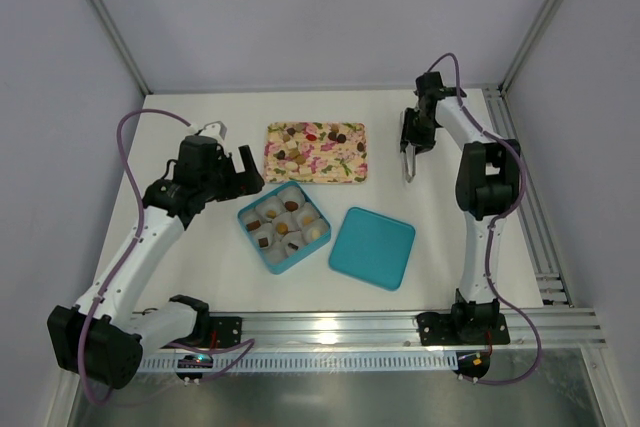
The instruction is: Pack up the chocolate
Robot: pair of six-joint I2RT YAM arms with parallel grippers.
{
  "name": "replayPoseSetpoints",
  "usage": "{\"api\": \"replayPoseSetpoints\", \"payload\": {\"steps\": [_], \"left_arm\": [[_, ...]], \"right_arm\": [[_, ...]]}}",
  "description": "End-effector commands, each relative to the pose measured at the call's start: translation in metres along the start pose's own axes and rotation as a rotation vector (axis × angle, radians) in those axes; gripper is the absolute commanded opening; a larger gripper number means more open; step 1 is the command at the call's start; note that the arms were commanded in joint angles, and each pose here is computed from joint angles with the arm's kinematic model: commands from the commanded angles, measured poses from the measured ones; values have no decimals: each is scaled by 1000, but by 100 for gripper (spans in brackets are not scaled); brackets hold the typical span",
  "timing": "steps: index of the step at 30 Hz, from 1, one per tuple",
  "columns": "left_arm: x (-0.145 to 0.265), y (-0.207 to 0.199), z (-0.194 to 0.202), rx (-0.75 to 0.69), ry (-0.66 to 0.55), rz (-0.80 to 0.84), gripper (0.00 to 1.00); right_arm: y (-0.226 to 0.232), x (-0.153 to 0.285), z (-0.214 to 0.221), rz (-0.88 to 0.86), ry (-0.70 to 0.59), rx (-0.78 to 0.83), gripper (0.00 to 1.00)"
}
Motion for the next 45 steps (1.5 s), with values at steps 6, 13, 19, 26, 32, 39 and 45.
{"api": "replayPoseSetpoints", "payload": {"steps": [6, 13, 19, 26, 32, 39, 45], "left_arm": [[-1, -4, 0, -3, -1, 26, 100], [-2, -4, 0, -3, 0, 29, 100], [-3, -5, 0, -3, 9, 36, 100], [-7, -7, 4, -10, 28, 41, 100], [-11, -7, 6, -16, 42, 33, 100], [-12, -7, 5, -30, 40, 23, 100], [-12, -11, 3, -47, 46, 47, 100]], "right_arm": [[-7, -9, 10, 50, 68, 39, 47], [-10, -17, 19, 56, 98, 42, 51], [-11, -19, 25, 49, 108, 41, 60], [-9, -14, 25, 27, 87, 37, 72], [-5, 5, 13, 17, -11, 6, 81], [4, 52, -9, -14, -190, -47, 85], [1, 74, -1, -21, -274, -83, 86]]}}
Point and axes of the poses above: each gripper's point midway between its finger pads, its own x axis back along the fingers, its own y axis along the line the jaws close on, z = x × y, the point moved 7 cm from there along x, back along the fingers, and after that the axes turned 1 degree about -x, right-handed, at the moved point
